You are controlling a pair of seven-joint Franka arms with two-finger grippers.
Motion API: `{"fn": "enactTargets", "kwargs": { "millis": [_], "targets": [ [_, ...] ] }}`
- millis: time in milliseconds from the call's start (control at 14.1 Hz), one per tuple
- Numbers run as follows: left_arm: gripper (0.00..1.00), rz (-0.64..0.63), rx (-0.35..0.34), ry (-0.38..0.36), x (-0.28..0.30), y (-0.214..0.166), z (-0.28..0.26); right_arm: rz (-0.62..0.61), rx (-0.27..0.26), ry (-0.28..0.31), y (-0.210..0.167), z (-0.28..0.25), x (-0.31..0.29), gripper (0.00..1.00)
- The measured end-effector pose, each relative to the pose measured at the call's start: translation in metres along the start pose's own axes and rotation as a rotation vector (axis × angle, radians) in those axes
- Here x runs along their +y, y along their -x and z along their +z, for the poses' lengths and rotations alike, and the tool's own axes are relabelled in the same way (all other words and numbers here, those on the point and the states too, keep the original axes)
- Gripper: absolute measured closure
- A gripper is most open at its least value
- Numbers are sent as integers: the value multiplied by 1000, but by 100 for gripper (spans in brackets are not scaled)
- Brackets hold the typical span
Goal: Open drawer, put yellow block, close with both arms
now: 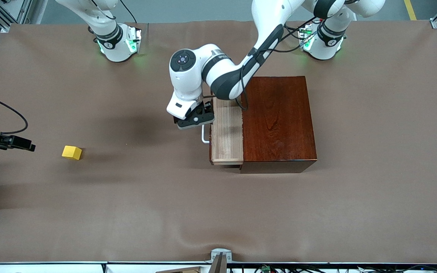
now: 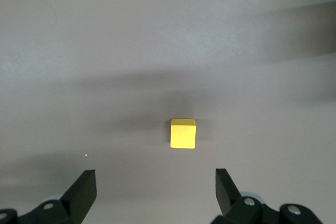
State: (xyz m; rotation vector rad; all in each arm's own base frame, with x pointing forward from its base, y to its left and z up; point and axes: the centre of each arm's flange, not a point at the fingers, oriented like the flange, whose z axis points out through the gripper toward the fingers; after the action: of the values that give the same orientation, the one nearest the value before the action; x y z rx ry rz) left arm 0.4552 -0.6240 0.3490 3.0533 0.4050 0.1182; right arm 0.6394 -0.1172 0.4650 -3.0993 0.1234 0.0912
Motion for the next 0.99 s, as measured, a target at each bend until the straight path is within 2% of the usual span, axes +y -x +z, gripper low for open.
{"fn": "enactTargets", "kwargs": {
  "millis": [141, 354, 636, 778, 990],
  "targets": [
    [0, -14, 10, 6, -5, -9, -39, -1, 2, 4, -8, 16, 1, 0],
    [0, -78, 30, 7, -35, -49, -109, -5, -16, 9, -19, 46, 2, 0],
    [0, -172, 39, -69, -105, -107, -189, 4, -64, 8, -29, 94, 9, 0],
    [0, -216, 39, -83, -134, -129, -215, 9, -91, 12, -29, 111, 17, 0],
    [0, -214, 30, -106, -172, -158, -236, -24, -145, 81, -30, 140, 23, 0]
  ]
}}
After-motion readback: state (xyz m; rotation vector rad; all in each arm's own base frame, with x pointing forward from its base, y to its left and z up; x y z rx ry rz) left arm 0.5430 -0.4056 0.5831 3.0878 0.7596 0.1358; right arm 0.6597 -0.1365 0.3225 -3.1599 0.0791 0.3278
